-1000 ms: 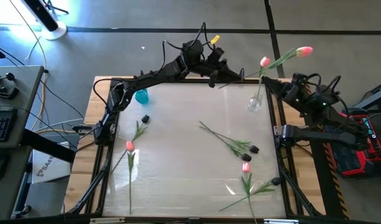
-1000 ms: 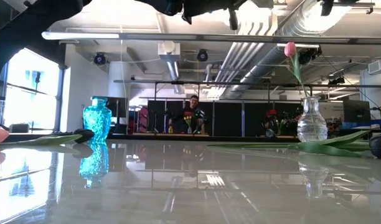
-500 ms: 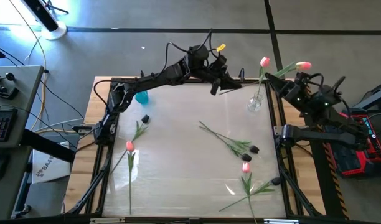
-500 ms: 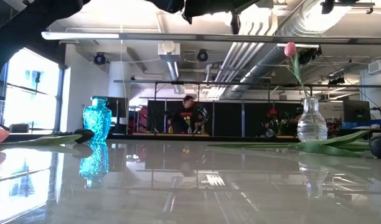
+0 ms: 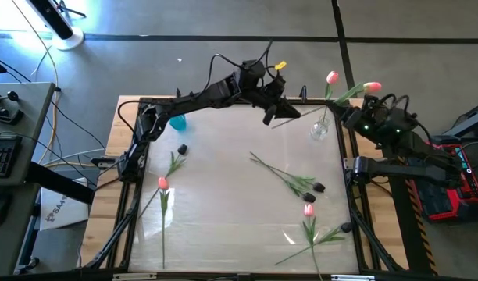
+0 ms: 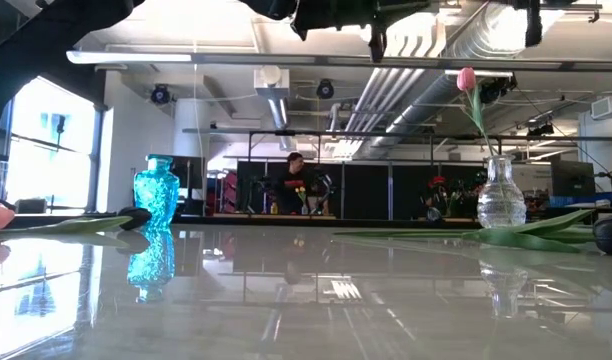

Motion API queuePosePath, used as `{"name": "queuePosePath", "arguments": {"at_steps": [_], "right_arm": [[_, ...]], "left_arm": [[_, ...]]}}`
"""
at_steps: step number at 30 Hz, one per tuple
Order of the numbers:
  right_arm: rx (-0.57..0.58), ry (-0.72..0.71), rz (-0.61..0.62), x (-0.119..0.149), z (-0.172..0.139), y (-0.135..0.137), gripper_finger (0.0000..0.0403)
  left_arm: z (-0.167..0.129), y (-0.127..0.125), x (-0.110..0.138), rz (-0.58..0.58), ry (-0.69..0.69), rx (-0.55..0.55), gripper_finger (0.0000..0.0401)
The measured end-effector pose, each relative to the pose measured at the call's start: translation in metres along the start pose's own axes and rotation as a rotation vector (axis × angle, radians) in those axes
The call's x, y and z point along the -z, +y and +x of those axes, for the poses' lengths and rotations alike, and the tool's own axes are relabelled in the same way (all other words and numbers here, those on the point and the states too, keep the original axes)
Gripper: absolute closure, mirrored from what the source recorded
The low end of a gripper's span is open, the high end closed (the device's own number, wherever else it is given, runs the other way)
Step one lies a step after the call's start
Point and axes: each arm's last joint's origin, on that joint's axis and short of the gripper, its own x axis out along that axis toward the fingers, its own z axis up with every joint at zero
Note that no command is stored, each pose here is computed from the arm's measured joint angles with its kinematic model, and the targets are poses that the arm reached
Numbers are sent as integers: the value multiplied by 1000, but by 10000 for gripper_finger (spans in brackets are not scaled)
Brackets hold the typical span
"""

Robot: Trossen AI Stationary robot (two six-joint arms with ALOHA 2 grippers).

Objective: Sort flowers into vase by color
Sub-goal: Put the pink flower into the transparent vase

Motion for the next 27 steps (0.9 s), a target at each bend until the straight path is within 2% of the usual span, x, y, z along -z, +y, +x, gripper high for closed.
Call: {"name": "queuePosePath", "arguments": {"at_steps": [4,10,17,27], "right_arm": [[120,78,-49,9,-1,-11,401],[365,148,-151,20,-7,-31,402],[495,83,-231,19,-11,-38,402],[643,41,-361,-19,-42,-17,403]], "left_arm": [[1,2,7,6,55,-29,350],[0,6,17,20,124,-112,325],[1,7,25,64,177,-194,322],[8,3,31,153,214,-222,322]]}}
